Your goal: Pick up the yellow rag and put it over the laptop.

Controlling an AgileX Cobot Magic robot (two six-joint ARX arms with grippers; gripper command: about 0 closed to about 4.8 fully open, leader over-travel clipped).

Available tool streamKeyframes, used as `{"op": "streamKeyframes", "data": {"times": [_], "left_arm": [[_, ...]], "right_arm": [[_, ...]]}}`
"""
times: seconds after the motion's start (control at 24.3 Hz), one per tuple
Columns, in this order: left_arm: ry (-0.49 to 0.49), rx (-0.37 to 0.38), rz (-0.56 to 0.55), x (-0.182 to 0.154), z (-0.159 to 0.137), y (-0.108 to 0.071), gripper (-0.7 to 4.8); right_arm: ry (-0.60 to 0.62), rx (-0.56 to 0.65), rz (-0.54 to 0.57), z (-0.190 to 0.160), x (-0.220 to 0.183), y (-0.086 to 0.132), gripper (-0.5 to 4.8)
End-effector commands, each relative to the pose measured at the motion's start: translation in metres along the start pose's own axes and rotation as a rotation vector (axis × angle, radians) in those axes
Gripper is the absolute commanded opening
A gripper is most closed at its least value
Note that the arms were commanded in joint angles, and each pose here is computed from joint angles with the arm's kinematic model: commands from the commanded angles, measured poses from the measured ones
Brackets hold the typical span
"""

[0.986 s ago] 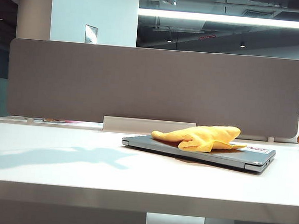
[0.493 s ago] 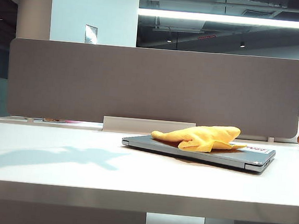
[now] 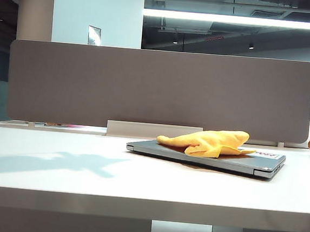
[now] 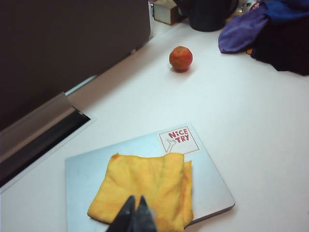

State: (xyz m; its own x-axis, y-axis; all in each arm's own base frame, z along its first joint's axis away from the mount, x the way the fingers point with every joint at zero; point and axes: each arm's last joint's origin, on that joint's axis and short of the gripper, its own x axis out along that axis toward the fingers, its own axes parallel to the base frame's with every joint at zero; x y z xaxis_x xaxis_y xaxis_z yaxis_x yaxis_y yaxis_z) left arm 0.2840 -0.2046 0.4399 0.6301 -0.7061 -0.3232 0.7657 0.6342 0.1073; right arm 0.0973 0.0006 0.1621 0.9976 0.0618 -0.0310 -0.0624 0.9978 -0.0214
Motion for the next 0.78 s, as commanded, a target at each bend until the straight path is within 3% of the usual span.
{"op": "streamKeyframes", "data": {"times": [0.04, 0.21, 0.41, 0.58, 0.78], "left_arm": [[-0.028, 0.021, 0.025, -0.010, 0.005, 0.003, -0.06], [-0.036, 0.022, 0.098, -0.021, 0.009, 0.007, -0.06], [-0.002, -0.008, 0.199, -0.041, 0.005, 0.029, -0.06], [0.037, -0.059, 0.301, -0.063, -0.011, 0.055, -0.06], [0.062, -0.083, 0.365, -0.085, -0.037, 0.064, -0.06]], "right_arm": [[-0.004, -0.004, -0.004, -0.001, 0.000, 0.000, 0.00], [-0.004, -0.004, -0.004, -0.001, 0.000, 0.000, -0.01], [-0.005, -0.004, -0.004, -0.001, 0.000, 0.000, -0.01], [-0.006, -0.004, -0.004, 0.000, 0.000, 0.000, -0.01], [-0.005, -0.003, -0.045, 0.000, 0.000, -0.001, -0.01]]}}
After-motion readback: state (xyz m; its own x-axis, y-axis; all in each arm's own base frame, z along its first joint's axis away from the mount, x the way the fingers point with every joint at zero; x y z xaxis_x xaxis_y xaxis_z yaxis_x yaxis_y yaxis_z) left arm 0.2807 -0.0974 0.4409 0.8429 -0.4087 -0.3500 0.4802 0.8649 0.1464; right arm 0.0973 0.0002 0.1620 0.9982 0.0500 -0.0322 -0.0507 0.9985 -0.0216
